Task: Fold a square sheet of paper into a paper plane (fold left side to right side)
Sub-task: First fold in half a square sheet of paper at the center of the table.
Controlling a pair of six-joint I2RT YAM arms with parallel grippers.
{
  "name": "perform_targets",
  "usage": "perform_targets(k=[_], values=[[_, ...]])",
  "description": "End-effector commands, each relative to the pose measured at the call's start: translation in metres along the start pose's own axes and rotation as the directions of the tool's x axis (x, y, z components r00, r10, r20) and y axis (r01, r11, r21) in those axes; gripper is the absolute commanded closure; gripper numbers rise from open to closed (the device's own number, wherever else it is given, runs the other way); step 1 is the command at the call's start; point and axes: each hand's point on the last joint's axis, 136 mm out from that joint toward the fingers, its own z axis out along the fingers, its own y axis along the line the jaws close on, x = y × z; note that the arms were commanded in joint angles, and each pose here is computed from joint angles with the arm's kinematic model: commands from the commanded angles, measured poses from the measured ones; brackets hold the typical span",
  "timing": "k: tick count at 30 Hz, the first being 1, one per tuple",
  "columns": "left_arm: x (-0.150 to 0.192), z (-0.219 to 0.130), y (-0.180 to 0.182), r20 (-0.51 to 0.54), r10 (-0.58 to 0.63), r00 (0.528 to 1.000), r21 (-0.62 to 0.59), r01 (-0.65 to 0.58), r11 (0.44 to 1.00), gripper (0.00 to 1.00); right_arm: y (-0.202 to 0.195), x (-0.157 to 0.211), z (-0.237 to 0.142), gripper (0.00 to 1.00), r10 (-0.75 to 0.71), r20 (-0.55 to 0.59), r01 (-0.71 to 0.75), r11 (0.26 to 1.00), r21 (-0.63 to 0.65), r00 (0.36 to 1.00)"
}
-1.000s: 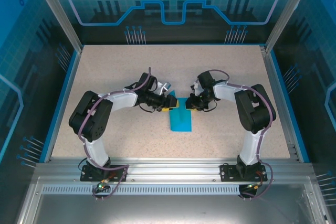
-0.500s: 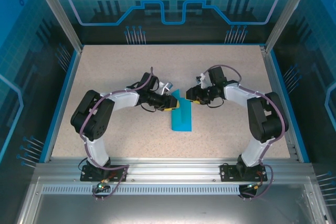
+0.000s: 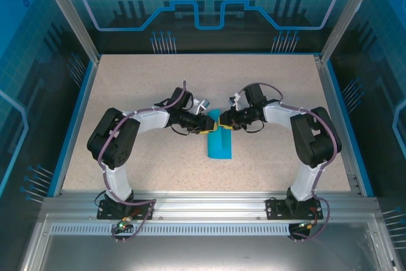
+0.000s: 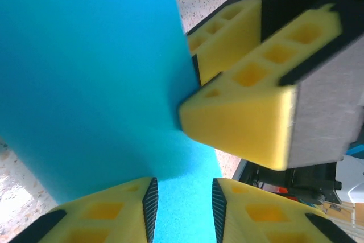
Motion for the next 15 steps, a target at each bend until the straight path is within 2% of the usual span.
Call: perform_targets(k=[1,4,11,15], values=[[0.0,-0.002,-0.007,-0.011,0.02,1.0,-0.005,-0.02,1.0,0.61,0.008,-0.002,-0.003,0.9,-0.026,-0.007,0.025,1.0,-0.01,1.0],[0.0,-0.009,-0.006,0.013,0.018,1.0,-0.045,-0.018,0.999,0.55,-0.002,-0.002,-0.01,0.97,-0.031,-0.006,0.031,0.998,0.056,1.0],[0.004,-0.018,0.024,0.077,-0.1,0.992,-0.213,0.115,0.97,0.45,-0.043,0.005,-0.018,0.96,0.029,-0.025,-0.023,0.975,0.221,0.999],[0.007,-0.01,0.035,0.068,-0.167,0.984,-0.237,0.179,0.955,0.42,-0.055,0.009,-0.012,0.95,0.057,-0.041,-0.045,0.969,0.243,0.998]])
